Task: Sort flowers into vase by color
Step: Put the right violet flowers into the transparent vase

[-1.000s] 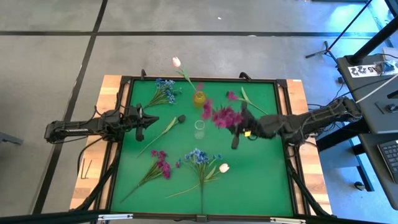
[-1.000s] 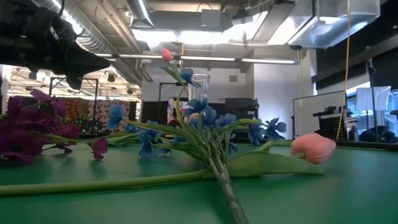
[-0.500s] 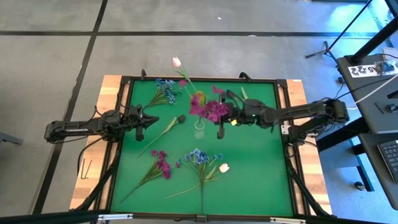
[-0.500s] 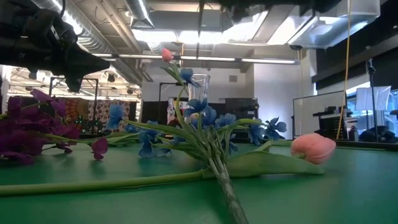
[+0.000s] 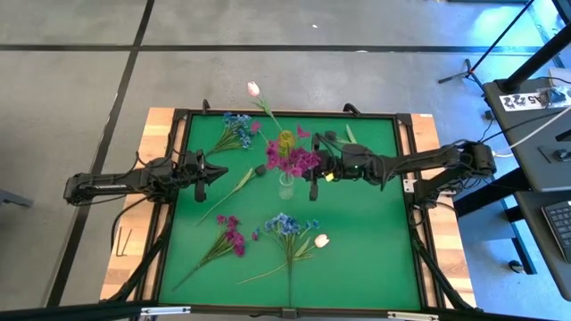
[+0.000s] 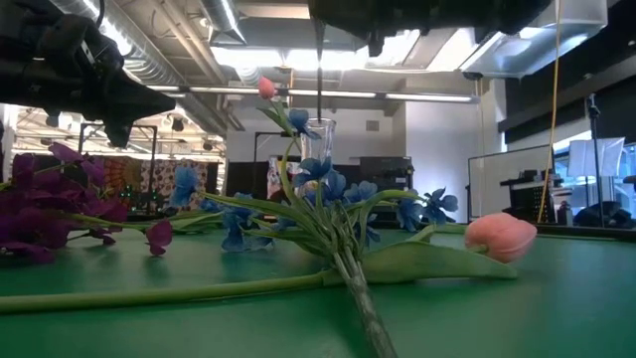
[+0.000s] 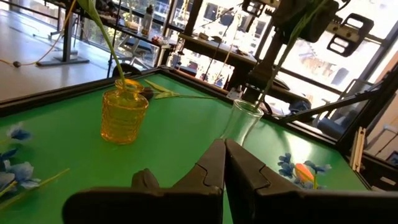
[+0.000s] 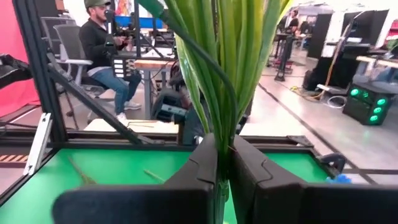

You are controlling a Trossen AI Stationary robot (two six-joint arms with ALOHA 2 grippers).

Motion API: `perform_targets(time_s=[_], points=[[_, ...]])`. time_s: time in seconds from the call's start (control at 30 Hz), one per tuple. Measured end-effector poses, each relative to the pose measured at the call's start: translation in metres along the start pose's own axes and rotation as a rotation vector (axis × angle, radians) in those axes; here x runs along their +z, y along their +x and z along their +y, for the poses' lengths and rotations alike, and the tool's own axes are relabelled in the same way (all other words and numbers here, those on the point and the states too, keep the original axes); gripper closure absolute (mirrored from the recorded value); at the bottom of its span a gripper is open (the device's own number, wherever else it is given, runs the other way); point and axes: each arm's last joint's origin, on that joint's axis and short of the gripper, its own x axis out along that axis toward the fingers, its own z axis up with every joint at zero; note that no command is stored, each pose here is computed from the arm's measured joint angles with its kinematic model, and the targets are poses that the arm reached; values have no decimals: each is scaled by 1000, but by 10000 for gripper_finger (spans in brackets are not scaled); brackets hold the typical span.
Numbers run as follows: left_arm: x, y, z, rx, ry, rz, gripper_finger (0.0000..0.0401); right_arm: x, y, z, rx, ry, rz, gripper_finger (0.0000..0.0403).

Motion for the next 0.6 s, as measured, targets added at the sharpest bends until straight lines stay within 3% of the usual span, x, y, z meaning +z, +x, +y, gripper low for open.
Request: perform_targets(time_s=[0.27, 0.6], points=[[0, 0, 0, 1, 0, 1, 401, -21, -12, -8, -33, 19, -65, 383], [0, 0, 0, 1, -7, 1, 401, -43, -13, -18, -57, 110, 5, 374]])
